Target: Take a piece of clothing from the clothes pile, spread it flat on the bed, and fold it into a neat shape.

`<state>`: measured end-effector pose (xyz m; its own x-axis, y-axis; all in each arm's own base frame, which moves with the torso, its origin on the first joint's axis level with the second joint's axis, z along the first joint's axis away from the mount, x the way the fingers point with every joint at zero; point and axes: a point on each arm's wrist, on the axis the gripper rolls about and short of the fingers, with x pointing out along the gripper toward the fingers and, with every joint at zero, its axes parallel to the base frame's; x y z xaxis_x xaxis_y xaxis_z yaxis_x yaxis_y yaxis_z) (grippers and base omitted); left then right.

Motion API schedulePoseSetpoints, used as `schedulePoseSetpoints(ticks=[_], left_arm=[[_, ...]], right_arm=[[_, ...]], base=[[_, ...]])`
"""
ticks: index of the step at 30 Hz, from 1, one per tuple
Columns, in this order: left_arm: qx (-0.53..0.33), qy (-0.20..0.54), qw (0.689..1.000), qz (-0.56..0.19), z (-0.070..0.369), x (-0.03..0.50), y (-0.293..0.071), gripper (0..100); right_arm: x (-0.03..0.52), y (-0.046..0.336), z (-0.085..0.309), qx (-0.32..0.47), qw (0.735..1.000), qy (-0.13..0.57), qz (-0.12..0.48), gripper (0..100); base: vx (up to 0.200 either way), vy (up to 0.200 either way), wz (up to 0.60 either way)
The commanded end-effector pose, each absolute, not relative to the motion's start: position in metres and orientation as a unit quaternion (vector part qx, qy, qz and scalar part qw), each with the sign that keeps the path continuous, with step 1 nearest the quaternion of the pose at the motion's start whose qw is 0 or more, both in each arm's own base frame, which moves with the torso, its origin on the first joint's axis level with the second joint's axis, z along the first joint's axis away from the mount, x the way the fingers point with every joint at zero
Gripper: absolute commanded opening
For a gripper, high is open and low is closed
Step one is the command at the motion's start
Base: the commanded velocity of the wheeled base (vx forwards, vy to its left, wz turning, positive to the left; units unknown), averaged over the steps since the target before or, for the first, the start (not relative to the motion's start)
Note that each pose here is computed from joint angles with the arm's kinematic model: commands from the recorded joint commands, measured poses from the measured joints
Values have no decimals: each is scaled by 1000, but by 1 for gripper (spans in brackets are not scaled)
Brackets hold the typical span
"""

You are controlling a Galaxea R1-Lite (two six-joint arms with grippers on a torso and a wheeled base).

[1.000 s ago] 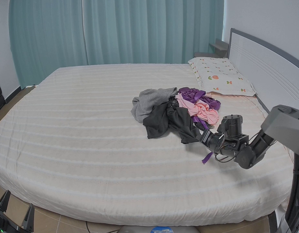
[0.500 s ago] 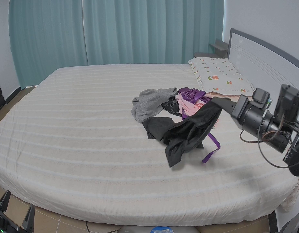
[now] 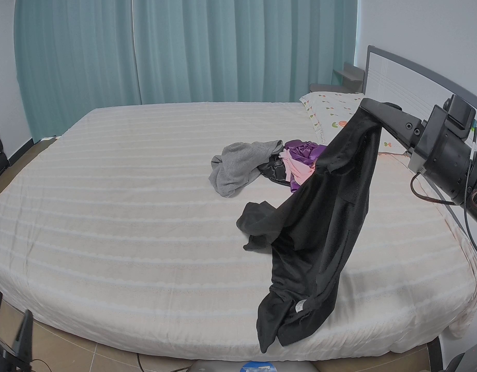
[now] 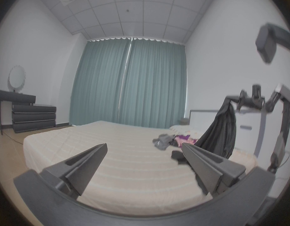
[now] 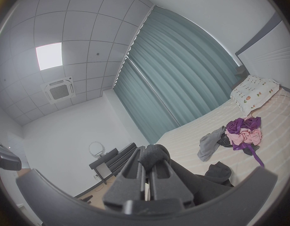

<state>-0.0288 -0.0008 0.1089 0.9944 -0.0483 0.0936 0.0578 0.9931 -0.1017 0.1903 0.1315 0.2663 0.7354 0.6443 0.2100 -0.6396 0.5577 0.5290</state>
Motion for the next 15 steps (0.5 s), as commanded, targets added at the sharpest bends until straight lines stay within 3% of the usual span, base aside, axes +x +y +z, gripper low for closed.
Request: schedulePoseSetpoints(ticks=[1, 8, 11, 15], left_arm=[[-117, -24, 990, -79, 180, -10, -2, 100], [-88, 121, 981, -120, 151, 27, -6, 100], [-88, 210, 964, -136, 143, 55, -11, 100], [-79, 273, 943, -170, 136, 85, -22, 100]], right_arm=[[187, 131, 266, 296, 882, 3, 367, 0], [190, 132, 263, 294, 883, 10, 365, 0], [190, 133, 263, 294, 883, 10, 366, 0], [191, 133, 263, 294, 883, 11, 365, 0]], base=[[0, 0, 0], [0, 0, 0], [0, 0, 0], [0, 0, 0]])
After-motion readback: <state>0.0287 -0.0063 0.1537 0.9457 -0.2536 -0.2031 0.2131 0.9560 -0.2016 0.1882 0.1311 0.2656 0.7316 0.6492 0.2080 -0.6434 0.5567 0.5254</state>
